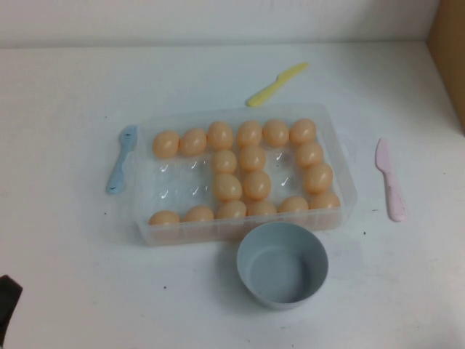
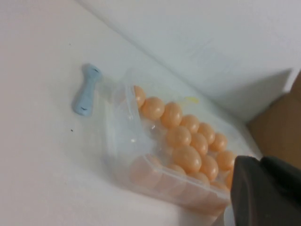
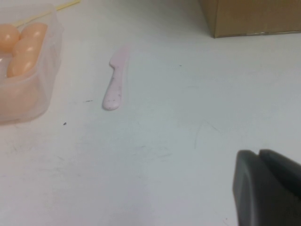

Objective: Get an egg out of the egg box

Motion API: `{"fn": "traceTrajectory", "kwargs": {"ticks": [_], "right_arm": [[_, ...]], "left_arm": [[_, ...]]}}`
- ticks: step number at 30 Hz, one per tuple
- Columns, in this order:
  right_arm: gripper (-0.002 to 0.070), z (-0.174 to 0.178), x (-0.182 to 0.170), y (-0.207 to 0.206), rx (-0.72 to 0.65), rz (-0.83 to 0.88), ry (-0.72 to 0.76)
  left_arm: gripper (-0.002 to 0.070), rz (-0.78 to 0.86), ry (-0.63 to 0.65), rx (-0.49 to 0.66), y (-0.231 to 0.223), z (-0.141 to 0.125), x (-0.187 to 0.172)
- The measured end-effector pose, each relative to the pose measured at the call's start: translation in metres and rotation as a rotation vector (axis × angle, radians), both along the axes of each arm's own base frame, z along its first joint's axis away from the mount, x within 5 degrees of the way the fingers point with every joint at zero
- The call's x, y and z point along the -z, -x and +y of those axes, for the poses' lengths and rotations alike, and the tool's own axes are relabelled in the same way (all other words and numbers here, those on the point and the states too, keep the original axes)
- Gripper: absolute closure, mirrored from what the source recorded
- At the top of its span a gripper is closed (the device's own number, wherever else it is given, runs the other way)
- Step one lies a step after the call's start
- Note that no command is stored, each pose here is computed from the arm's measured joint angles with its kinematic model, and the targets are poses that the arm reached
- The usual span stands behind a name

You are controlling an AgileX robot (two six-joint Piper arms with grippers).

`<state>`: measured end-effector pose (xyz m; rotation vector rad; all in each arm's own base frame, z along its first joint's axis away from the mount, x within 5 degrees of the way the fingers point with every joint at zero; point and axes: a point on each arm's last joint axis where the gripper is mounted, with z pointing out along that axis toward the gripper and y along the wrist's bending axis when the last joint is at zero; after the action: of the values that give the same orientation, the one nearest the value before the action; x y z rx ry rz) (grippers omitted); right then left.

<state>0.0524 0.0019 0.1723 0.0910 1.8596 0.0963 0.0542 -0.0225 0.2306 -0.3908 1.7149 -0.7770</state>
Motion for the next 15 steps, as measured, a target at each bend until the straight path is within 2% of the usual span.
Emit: {"fn": "traceTrajectory", "kwargs": {"ticks": [5, 9, 15], "right_arm": [[0.0694, 0.0, 0.0, 0.0, 0.0, 0.0, 0.0], [0.0694, 0.0, 0.0, 0.0, 0.0, 0.0, 0.0], [0.0694, 0.0, 0.0, 0.0, 0.0, 0.0, 0.0]], "left_arm": [[0.068, 0.061, -0.289, 0.164, -0.013, -0.011, -0.049], [0.068, 0.168, -0.499, 0.341, -0.039, -0.021, -0.079], [0.0679, 0.325, -0.659, 0.558, -0.096, -0.033, -0.1]]}}
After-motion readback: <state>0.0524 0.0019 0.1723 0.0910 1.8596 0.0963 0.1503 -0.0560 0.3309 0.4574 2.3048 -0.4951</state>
